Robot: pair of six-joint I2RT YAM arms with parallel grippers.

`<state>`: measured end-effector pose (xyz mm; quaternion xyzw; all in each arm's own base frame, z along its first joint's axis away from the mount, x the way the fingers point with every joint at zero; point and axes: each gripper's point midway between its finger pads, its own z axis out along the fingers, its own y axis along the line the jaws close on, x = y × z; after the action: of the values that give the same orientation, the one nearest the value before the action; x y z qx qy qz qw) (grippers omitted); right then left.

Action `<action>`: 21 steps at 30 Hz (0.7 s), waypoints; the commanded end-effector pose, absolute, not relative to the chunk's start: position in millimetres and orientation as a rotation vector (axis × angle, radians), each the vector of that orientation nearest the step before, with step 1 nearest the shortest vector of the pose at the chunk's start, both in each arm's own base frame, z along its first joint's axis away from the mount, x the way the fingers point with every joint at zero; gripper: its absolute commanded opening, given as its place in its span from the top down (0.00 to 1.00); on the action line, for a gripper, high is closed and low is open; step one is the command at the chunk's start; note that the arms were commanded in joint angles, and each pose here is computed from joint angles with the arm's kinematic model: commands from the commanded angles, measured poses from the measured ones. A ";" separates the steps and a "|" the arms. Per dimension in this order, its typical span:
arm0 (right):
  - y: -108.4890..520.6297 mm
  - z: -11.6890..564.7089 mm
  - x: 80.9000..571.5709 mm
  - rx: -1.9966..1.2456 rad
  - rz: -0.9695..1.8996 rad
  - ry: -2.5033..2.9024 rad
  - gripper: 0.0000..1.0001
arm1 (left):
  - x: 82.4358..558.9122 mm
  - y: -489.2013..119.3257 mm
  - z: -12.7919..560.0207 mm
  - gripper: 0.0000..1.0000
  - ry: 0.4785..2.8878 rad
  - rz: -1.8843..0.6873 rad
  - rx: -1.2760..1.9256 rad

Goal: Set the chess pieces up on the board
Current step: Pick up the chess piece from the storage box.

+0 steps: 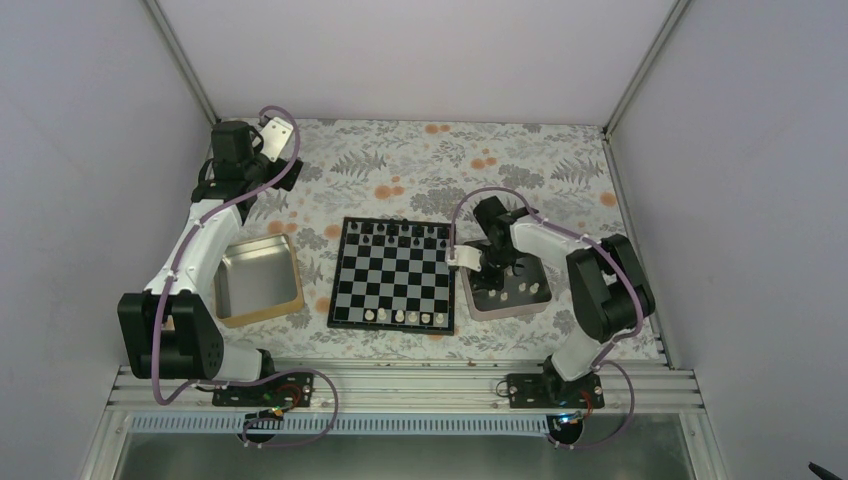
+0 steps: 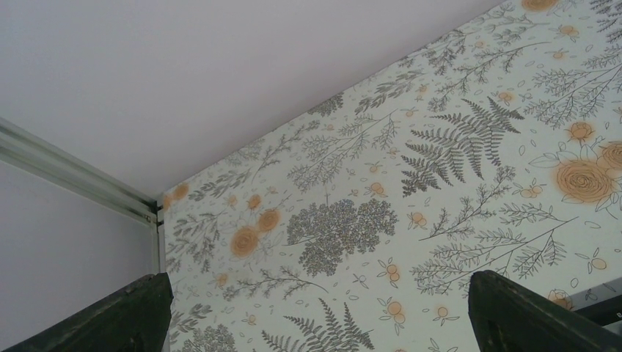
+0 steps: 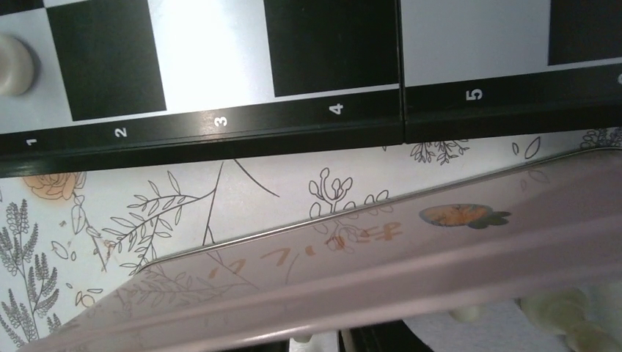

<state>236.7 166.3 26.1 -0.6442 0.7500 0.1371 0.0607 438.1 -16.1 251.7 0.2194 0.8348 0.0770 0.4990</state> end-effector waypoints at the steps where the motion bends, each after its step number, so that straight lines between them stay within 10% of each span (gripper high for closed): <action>1: 166.8 28.1 239.1 -1.955 0.387 2.264 0.83 | 443.2 -15.5 256.0 0.00 2.013 0.192 0.533; 21: 163.6 117.4 267.1 -1.883 0.103 2.226 0.87 | 439.0 -22.6 264.8 0.00 1.990 0.154 0.550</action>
<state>267.5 154.2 96.0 -0.6359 0.7627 0.0453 0.1090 439.1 -17.7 249.5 0.2217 0.8356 0.0729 0.4973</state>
